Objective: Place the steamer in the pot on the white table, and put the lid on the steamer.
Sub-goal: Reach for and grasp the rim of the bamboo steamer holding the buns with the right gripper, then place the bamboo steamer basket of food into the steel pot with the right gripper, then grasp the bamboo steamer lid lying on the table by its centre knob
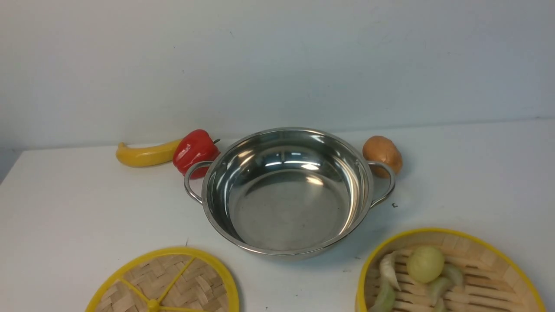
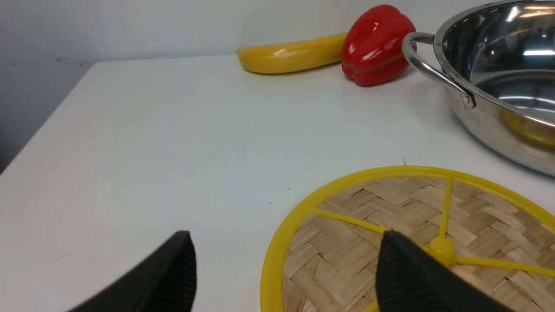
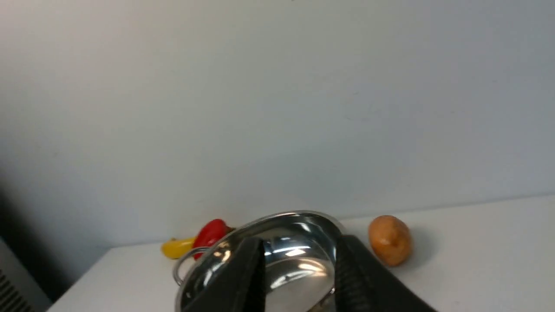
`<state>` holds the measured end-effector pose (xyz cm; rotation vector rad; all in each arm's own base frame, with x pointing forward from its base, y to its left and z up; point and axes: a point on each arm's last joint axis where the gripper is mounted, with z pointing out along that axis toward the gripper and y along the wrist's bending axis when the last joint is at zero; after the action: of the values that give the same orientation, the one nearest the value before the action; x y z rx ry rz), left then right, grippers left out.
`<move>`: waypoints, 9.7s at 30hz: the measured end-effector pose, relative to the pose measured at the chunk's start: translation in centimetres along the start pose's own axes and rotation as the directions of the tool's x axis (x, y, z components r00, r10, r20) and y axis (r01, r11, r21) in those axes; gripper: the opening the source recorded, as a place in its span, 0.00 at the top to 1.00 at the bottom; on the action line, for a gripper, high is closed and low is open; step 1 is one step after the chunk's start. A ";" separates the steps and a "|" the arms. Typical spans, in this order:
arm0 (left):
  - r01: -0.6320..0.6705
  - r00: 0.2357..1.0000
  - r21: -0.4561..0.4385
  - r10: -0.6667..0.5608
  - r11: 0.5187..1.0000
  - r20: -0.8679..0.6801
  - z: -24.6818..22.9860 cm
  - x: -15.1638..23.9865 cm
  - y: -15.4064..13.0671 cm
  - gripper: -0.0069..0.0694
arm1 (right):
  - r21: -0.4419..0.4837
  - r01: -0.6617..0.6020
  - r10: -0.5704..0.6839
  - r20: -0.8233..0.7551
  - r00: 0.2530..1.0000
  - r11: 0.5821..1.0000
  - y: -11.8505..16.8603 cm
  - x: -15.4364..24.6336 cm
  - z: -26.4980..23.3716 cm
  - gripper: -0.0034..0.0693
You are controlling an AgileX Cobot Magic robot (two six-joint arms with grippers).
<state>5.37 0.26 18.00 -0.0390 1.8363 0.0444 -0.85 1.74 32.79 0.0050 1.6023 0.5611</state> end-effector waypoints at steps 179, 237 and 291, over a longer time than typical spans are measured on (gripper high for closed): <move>0.001 1.000 0.000 -0.001 1.000 0.000 0.0 0.0 0.0 0.24 | 0.157 0.391 -0.234 -0.584 0.777 0.907 2.5 -13.2 41.9 0.96; 0.001 1.000 0.000 -0.001 1.000 0.000 0.0 0.0 0.0 0.24 | 0.356 0.292 -0.266 -0.121 0.956 0.888 -8.7 11.4 5.7 0.68; 0.231 0.951 0.155 -0.189 0.961 -0.244 -3.1 -14.4 -1.7 0.24 | 0.282 0.277 -0.254 -0.118 0.960 0.919 -8.2 11.6 5.6 0.62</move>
<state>6.24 -1.52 32.66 -0.1159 2.0485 -0.2895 5.62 0.33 18.99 -0.0114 1.7172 0.1075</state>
